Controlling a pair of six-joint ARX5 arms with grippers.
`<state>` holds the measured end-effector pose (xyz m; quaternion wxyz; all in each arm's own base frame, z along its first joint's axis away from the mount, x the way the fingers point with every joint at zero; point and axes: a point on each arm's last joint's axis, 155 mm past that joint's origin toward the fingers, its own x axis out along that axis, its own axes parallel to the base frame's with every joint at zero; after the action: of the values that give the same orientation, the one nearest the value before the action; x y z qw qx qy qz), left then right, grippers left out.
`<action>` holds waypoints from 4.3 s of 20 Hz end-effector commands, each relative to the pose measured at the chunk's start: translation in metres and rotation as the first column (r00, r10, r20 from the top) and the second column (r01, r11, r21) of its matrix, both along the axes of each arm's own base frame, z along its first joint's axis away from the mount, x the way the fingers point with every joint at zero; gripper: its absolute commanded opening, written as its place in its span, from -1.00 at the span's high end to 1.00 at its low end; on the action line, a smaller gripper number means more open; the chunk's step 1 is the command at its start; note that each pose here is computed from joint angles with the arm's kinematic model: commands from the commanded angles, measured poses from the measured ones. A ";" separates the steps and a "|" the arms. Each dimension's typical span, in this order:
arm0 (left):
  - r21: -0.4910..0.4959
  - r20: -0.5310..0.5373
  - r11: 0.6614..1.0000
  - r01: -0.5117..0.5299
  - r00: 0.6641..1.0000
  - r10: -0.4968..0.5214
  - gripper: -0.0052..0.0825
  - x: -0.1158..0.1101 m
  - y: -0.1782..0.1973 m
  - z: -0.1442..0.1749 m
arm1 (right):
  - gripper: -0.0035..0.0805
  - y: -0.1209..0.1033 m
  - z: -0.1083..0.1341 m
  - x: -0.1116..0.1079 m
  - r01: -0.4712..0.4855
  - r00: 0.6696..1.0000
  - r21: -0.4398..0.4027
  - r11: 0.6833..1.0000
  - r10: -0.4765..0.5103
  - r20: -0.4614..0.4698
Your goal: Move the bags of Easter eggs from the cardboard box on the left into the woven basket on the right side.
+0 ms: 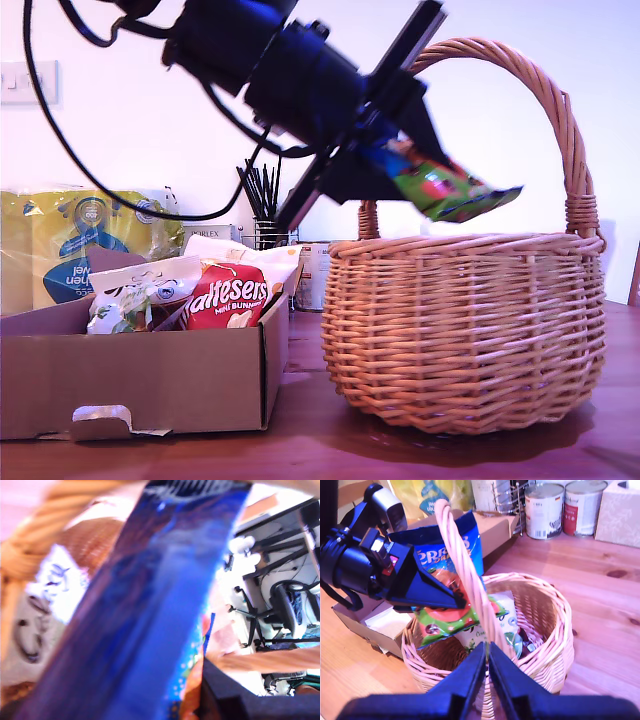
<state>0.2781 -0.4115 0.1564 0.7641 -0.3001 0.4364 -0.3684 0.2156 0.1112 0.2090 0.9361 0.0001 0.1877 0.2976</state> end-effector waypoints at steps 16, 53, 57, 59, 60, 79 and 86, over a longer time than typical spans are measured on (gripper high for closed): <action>-0.022 0.030 0.993 0.113 0.993 -0.112 0.82 -0.018 -0.012 0.002 | 0.95 0.002 0.008 -0.001 -0.012 1.000 0.000 1.000 0.012 0.023; 0.788 0.542 0.611 -0.075 0.555 -0.631 -0.29 0.109 0.250 0.017 | 0.95 0.003 0.010 -0.002 -0.018 1.000 0.002 1.000 0.018 0.024; 0.840 0.486 0.541 -0.047 0.508 -0.711 -0.33 0.119 0.252 -0.010 | 0.95 0.003 0.010 -0.002 -0.018 1.000 0.002 1.000 0.018 0.024; 0.849 0.456 0.528 -0.016 0.527 -0.717 -0.33 0.122 0.255 -0.027 | 0.95 0.003 0.010 -0.002 -0.018 1.000 0.002 1.000 0.018 0.024; 0.854 0.440 0.520 0.001 0.532 -0.724 -0.33 0.123 0.255 -0.036 | 0.95 0.003 0.010 -0.002 -0.018 1.000 0.002 1.000 0.018 0.023; 0.861 0.125 0.401 0.312 0.635 -0.762 -0.33 0.117 0.265 -0.109 | 0.95 0.003 0.011 -0.002 -0.018 0.999 0.003 1.000 0.018 0.028; 0.818 0.007 0.371 0.440 0.637 -0.770 -0.29 0.084 0.264 -0.109 | 0.95 0.003 0.011 -0.002 -0.018 0.999 0.003 1.000 0.018 0.028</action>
<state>0.3693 -0.1439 0.0575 0.6999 0.3221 0.4472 -0.4544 0.2146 0.1119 0.2088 0.9351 0.0011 0.1895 0.2996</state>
